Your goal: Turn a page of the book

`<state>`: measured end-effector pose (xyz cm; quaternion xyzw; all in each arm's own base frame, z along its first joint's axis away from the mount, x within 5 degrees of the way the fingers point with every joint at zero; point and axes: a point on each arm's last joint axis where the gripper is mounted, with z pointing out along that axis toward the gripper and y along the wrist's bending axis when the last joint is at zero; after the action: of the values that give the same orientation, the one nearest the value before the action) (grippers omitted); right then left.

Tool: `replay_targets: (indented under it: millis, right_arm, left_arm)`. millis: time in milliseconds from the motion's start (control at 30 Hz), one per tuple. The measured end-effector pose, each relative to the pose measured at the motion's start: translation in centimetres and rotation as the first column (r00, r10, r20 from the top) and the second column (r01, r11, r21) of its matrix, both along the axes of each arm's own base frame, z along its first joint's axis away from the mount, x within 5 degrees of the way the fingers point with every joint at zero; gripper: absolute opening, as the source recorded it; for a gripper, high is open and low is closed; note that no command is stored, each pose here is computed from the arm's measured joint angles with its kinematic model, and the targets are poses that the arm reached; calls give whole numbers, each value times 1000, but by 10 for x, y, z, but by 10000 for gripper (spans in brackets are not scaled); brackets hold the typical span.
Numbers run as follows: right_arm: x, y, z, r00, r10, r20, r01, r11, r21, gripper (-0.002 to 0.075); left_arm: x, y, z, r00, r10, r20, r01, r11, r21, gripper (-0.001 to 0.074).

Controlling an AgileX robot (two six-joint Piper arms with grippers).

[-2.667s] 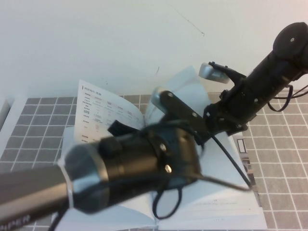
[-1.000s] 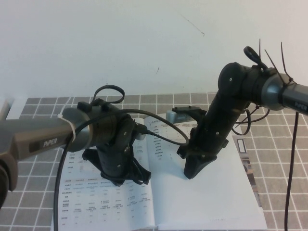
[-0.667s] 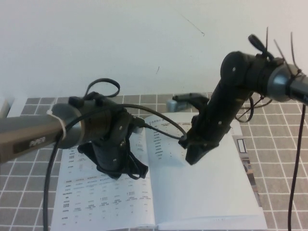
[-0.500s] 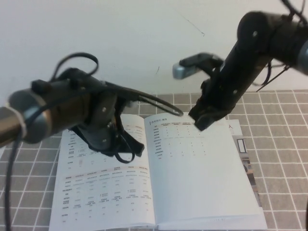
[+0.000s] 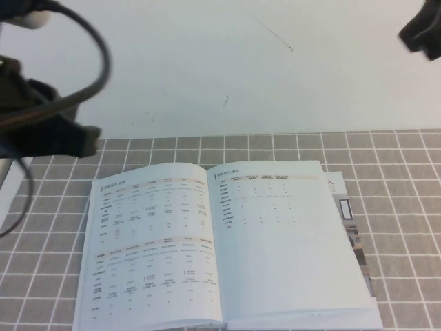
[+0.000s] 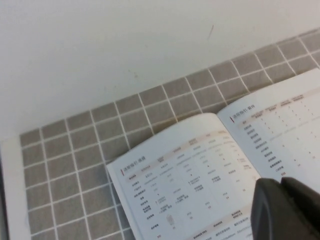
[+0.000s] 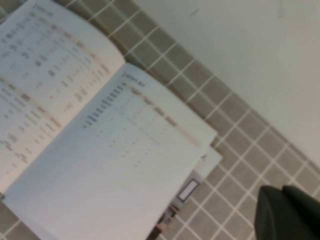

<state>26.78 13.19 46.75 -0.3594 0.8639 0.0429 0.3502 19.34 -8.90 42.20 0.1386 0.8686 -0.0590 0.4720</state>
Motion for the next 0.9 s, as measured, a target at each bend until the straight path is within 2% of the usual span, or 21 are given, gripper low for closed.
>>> replay_targets:
  millis: [167, 233, 333, 500, 633, 900]
  right_arm:
    - [-60, -38, 34, 988, -67, 143, 67, 998, 6, -1]
    - [-83, -51, 31, 985, -85, 153, 85, 996, 4, -1]
    - [-117, -67, 17, 984, -93, 151, 93, 996, 6, -1]
    - [-163, -89, -28, 981, -116, 157, 113, 993, 30, -1]
    - [-193, -103, -70, 971, -162, 176, 147, 985, 94, -1]
    - [-220, -114, -152, 956, -179, 232, 139, 974, 179, -1]
  left_arm:
    - [-47, 28, -3, 994, -10, 108, 12, 1000, -15, -4]
    - [-62, 35, -8, 990, -16, 142, 20, 999, -27, -4]
    - [-83, 47, -33, 988, -25, 155, 28, 999, -23, -4]
    - [-104, 57, -70, 981, -41, 191, 49, 998, -38, -4]
    - [-116, 62, -100, 969, -60, 241, 76, 995, -58, -4]
    - [-122, 60, -149, 971, -82, 222, 111, 987, -118, -4]
